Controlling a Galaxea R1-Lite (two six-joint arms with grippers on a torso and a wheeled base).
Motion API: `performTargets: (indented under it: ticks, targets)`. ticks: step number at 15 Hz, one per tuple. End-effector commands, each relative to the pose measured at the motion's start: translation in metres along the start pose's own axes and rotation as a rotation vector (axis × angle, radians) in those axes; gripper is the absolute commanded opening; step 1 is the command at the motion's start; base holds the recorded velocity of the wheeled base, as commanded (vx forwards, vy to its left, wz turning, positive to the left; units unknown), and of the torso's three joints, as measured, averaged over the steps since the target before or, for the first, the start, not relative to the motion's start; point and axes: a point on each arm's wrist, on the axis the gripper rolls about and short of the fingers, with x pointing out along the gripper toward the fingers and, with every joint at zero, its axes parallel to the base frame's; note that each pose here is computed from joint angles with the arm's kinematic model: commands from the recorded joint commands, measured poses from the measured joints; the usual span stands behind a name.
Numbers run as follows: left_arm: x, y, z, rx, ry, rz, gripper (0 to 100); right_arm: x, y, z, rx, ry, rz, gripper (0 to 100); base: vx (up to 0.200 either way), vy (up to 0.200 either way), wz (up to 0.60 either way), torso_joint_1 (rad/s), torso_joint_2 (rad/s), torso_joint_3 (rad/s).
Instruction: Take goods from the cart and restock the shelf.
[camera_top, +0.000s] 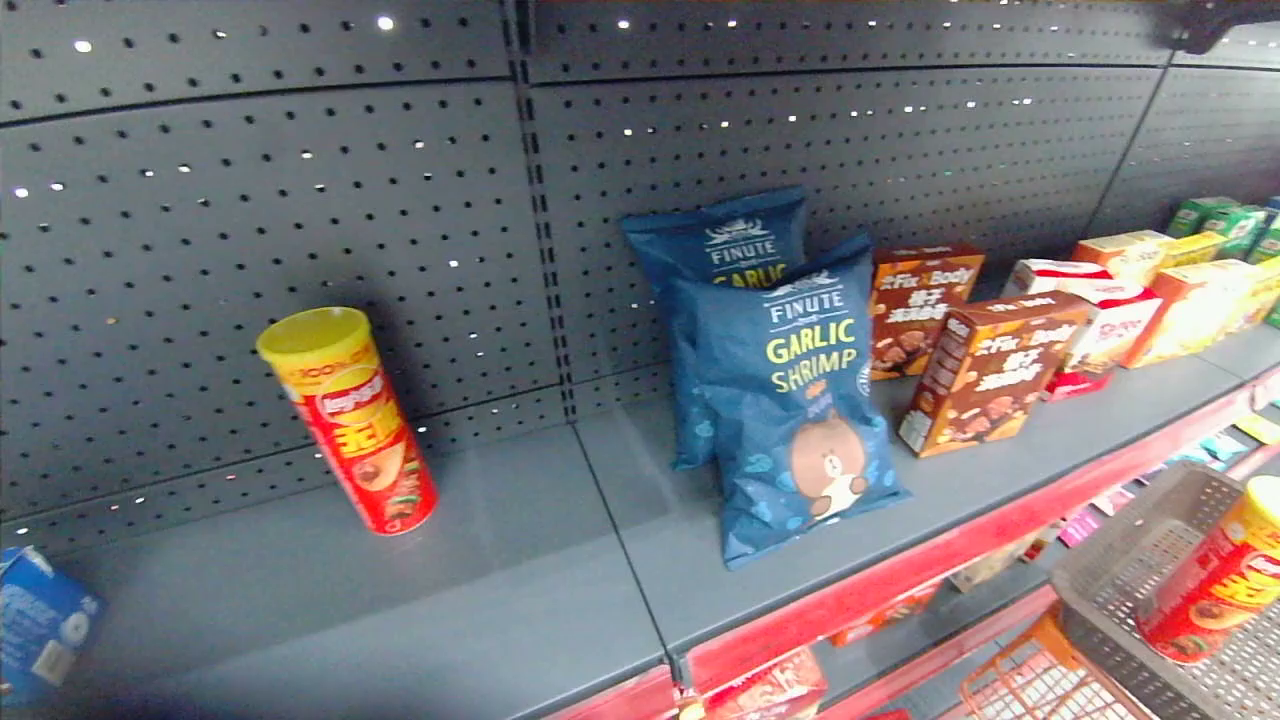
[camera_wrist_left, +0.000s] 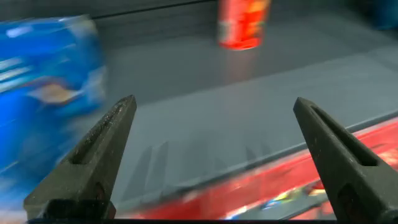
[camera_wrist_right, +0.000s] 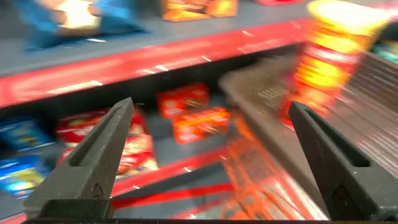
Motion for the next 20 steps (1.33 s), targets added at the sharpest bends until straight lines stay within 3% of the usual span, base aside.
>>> performTargets:
  ticks: [1, 7, 13, 16, 20]
  targets:
    - [0.0, 0.0, 0.0001, 0.0, -0.001, 0.002, 100, 0.0001, 0.0, 0.0, -0.001, 0.002, 0.0, 100, 0.0, 0.0, -0.6, -0.002, 0.01, -0.002]
    - [0.0, -0.0001, 0.0001, 0.0, -0.001, -0.001, 100, 0.0001, 0.0, 0.0, 0.001, 0.002, 0.0, 100, 0.0, 0.0, -0.6, 0.005, 0.0, 0.003]
    - [0.0, 0.0, 0.0001, 0.0, -0.001, 0.0, 100, 0.0001, 0.0, -0.0002, 0.006, 0.003, 0.0, 100, 0.0, 0.0, 0.0, 0.0, 0.0, 0.0]
    - [0.0, 0.0, 0.0001, 0.0, -0.001, 0.0, 100, 0.0001, 0.0, 0.0, 0.006, 0.002, 0.0, 100, 0.0, 0.0, -0.6, 0.001, 0.0, 0.006]
    - [0.0, 0.0, 0.0001, 0.0, -0.001, 0.0, 100, -0.0004, 0.0003, 0.0023, -0.002, -0.011, 0.019, 100, 0.0, 0.0, 0.0, 0.0, 0.0, 0.0]
